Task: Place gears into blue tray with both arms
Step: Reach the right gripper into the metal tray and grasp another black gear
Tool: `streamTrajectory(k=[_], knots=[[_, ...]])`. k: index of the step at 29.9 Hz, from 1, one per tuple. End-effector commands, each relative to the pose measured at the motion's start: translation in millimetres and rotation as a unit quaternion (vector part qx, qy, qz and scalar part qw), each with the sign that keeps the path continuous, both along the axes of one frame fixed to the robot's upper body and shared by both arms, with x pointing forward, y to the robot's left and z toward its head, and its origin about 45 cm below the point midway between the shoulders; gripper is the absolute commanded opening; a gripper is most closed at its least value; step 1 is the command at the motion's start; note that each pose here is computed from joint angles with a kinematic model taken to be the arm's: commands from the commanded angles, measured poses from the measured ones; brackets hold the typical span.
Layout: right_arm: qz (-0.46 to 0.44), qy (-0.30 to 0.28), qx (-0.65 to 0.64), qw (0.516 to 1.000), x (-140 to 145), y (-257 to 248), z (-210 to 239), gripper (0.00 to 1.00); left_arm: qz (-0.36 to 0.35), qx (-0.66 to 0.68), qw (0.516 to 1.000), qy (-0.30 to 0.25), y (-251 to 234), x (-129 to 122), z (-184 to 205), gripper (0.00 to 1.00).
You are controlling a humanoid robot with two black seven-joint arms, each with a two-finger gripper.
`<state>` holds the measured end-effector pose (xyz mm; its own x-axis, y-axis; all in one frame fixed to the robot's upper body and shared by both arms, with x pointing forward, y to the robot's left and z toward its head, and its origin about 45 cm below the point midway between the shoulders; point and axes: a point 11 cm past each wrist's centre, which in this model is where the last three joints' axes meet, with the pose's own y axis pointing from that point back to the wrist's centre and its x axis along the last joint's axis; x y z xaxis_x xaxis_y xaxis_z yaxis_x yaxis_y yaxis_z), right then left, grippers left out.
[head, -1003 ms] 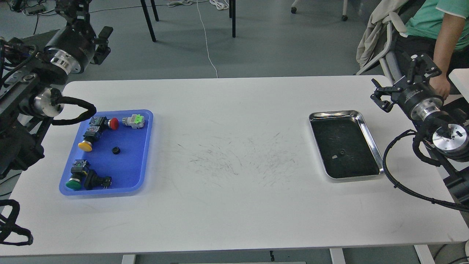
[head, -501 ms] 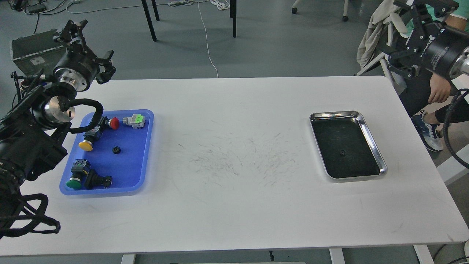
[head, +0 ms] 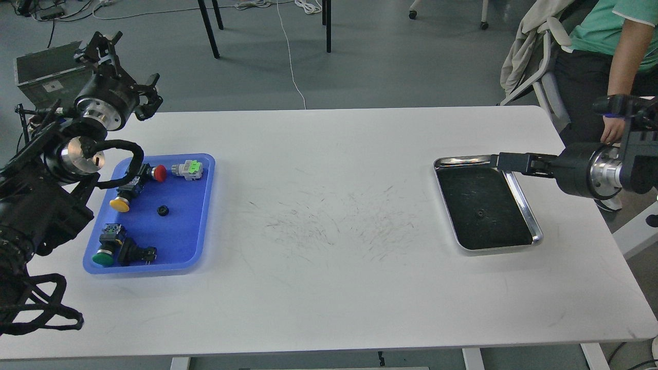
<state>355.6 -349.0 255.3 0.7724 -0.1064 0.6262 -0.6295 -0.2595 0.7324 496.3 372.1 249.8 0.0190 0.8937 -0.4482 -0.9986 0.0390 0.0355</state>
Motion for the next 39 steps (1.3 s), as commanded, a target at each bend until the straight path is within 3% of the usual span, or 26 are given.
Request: streamTrajectory(k=[1,14,30,39], knots=[[-0.001,0.033,-0.038,0.999,-4.9,-1.1,-26.2,0.99,0.0,0.001,1.0,0.001,0.3,-0.5,-1.2,0.98],[0.014,0.074,-0.109,0.991,8.5,9.2,-92.3,0.98,0.001,-0.001,1.0,-0.003,-1.8,-0.1,-0.8,0.98],[0.026,0.074,-0.135,0.988,22.0,27.0,-115.2,0.89,0.001,-0.002,1.0,-0.001,-2.7,-1.2,-3.9,0.98],[0.034,0.067,-0.152,0.986,24.3,23.4,-115.2,0.69,0.001,-0.002,1.0,-0.003,-2.3,-0.9,-2.8,0.98]])
